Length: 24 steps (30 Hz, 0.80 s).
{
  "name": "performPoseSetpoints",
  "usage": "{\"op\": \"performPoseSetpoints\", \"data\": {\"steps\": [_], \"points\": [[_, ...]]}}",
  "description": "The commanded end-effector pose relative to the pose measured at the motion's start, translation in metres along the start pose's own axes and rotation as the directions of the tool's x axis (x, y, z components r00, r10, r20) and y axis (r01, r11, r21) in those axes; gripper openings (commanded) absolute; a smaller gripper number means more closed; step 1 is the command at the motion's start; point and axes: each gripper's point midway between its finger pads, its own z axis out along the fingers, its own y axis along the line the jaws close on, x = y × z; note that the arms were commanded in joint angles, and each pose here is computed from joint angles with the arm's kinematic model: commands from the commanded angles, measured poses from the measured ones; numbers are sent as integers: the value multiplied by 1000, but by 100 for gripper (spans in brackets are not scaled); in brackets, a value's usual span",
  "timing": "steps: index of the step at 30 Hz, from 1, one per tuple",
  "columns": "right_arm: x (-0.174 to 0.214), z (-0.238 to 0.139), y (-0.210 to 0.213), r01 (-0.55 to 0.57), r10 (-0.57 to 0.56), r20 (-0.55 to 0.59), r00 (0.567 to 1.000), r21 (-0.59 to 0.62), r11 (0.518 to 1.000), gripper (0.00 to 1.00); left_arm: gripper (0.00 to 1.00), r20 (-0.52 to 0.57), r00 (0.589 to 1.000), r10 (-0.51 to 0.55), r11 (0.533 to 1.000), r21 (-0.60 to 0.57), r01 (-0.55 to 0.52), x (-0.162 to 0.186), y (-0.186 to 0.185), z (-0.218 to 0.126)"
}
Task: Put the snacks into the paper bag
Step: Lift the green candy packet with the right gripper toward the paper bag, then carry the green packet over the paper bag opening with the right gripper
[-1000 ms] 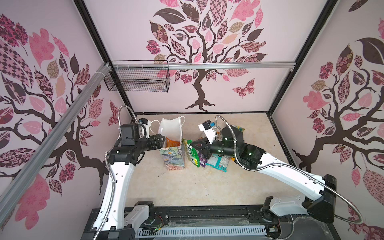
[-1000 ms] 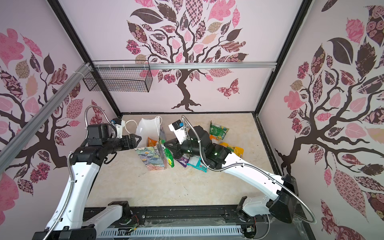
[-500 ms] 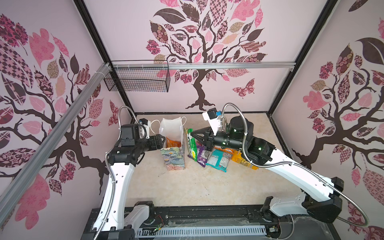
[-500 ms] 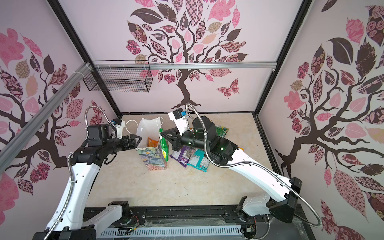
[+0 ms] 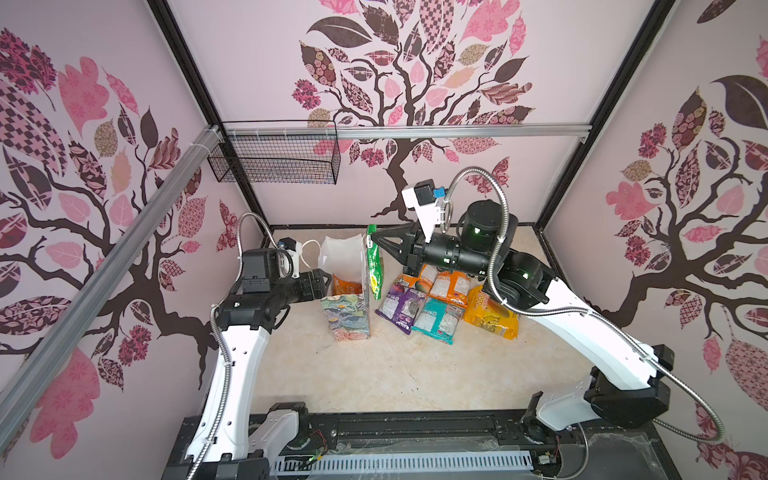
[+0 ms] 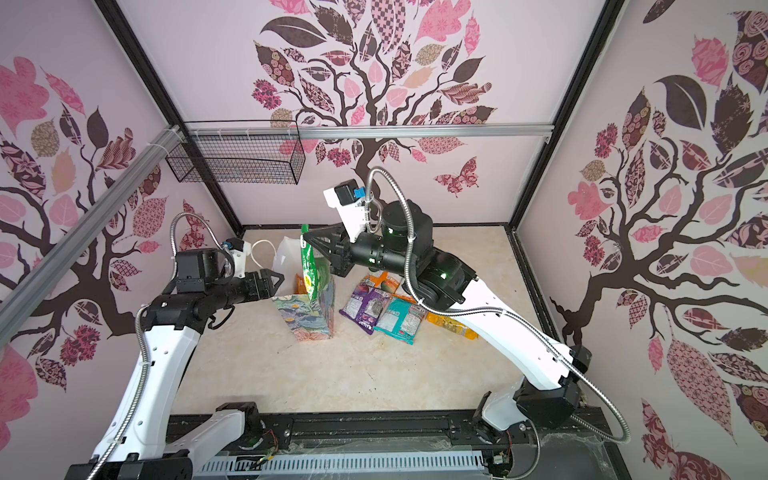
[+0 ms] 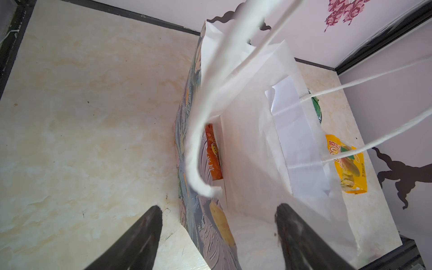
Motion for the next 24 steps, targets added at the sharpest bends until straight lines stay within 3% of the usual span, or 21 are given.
{"op": "performPoseSetpoints", "data": {"steps": [1,14,24], "points": [[-19,7,13,41,-40,28,999,-39,998,0,81,-7,1000,-2,1000,14,2,7,-1,1],[-16,50,10,35,-35,2,999,-73,997,0,83,27,1000,-14,996,-89,17,1,14,-6],[11,80,-15,2,-3,-49,999,-14,1000,0,84,9,998,-57,998,-28,57,-5,5,2]]}}
